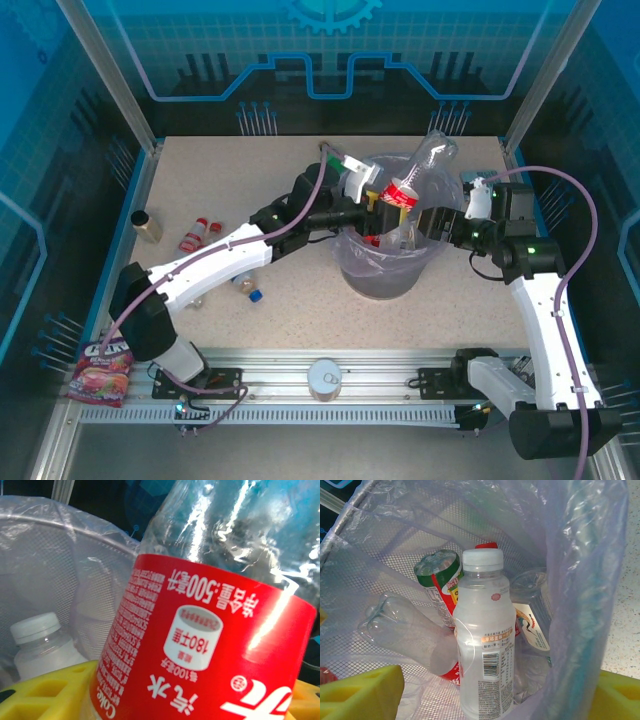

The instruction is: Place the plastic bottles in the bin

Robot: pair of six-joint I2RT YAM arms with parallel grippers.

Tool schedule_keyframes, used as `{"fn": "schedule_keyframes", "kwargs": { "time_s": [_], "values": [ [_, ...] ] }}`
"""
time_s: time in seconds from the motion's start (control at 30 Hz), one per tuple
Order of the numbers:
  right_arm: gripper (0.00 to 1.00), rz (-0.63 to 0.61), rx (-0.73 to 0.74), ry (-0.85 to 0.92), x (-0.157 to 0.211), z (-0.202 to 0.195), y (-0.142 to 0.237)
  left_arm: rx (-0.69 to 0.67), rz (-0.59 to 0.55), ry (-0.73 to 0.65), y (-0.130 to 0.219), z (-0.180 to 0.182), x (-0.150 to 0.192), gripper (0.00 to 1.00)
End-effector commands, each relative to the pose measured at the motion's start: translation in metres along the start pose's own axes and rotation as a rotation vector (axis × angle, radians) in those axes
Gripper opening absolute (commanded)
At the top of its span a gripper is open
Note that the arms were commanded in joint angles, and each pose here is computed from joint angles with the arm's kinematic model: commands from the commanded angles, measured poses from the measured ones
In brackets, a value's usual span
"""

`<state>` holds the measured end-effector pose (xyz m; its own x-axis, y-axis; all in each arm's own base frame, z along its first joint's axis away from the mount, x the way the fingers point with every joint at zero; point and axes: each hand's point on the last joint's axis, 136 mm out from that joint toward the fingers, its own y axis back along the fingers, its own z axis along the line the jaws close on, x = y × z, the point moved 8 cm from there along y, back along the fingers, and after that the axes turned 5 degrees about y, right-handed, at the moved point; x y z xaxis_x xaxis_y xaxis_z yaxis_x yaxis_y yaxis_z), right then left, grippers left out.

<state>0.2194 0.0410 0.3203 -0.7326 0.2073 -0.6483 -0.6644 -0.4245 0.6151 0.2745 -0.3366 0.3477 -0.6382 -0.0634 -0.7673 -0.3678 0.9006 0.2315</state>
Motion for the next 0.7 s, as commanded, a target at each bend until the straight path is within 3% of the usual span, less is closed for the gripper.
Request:
{"fn": "schedule_keyframes", "kwargs": {
  "time_s": [0.0,0.17,0.27,0.4,0.67],
  "values": [
    [0.84,-0.026,-0.027,0.039,-0.006,0.008,0.004,-0.018,-0.031,-0.002,-0.005,0.003,-0.001,0.64],
    [0.85,-0.035,-0.021,0.044,-0.008,0.009,0.007,-0.021,-0.038,-0.021,-0.006,0.002,-0.005,0.89],
    [0.85,-0.041,-0.018,0.046,-0.009,0.009,0.008,-0.021,-0.054,-0.042,-0.005,-0.001,-0.011,0.95],
    [0.86,-0.066,-0.004,0.063,-0.014,0.012,0.016,-0.068,-0.059,-0.072,-0.007,-0.002,-0.020,0.95],
    [0.87,-0.127,0.048,0.093,-0.021,0.013,0.041,-0.118,-0.015,-0.077,-0.022,0.008,-0.015,0.83]
  ]
}}
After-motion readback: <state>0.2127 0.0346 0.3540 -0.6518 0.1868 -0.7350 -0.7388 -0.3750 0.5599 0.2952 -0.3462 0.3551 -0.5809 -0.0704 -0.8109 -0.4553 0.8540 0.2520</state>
